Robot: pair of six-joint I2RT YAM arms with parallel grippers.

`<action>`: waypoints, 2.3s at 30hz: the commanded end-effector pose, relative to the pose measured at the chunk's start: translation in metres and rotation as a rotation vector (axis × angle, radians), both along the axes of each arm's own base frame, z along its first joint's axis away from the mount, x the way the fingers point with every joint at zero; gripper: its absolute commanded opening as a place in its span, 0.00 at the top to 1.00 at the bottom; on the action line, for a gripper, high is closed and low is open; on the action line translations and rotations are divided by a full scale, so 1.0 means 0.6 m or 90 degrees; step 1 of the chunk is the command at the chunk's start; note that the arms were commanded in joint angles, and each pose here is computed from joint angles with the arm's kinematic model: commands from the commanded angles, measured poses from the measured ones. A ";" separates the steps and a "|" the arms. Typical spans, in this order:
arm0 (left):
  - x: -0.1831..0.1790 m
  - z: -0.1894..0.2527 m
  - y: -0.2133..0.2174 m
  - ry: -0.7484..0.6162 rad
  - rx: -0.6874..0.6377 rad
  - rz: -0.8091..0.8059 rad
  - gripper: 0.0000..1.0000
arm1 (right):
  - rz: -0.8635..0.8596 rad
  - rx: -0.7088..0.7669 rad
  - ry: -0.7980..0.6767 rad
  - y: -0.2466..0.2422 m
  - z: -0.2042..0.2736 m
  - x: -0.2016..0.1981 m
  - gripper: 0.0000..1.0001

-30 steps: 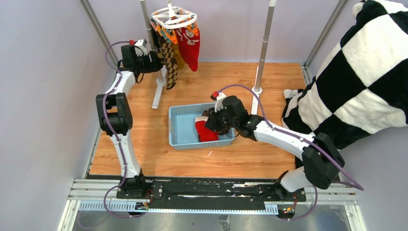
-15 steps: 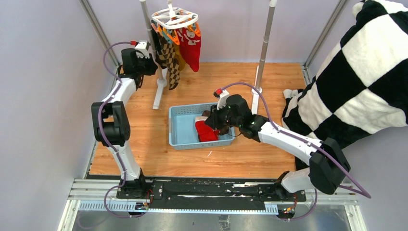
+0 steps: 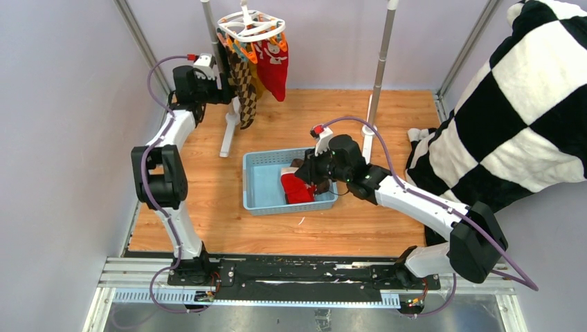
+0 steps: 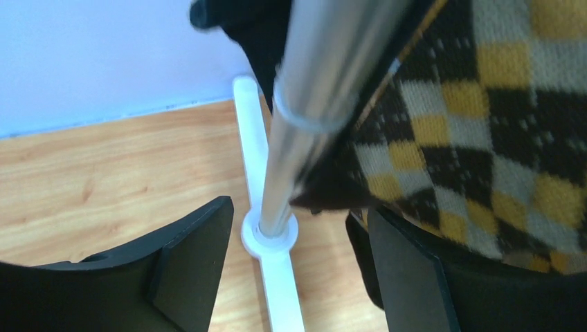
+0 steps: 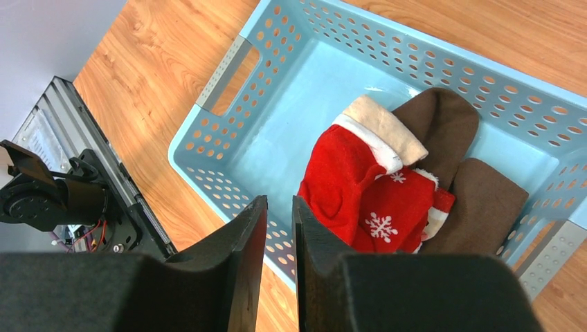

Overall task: Remove the socks clipped to the hanger
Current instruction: Adjust the clothesline at the center of the board.

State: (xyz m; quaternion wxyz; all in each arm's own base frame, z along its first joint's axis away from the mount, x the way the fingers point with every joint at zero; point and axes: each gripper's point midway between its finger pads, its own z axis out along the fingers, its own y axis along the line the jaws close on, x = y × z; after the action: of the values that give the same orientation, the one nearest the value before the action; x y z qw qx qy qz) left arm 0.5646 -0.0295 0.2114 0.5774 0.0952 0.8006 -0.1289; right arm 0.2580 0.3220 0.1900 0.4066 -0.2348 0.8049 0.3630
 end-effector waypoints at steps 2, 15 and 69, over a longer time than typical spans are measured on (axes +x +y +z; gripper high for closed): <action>0.057 0.018 -0.016 -0.032 -0.025 -0.014 0.23 | -0.015 -0.004 0.001 -0.019 0.000 0.005 0.75; 0.094 0.037 -0.035 -0.061 -0.008 -0.011 0.63 | -0.021 0.002 0.017 -0.031 -0.010 0.018 0.77; -0.419 0.094 -0.035 0.159 -0.011 -0.036 0.00 | -0.084 0.125 -0.448 0.199 0.267 0.155 0.19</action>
State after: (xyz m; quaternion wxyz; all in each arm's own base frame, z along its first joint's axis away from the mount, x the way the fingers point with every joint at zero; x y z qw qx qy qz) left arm 0.3535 -0.0344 0.2773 0.5183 0.0802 0.8436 -0.1147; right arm 0.3175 0.4288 0.3239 0.6320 -0.2803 0.6270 0.3591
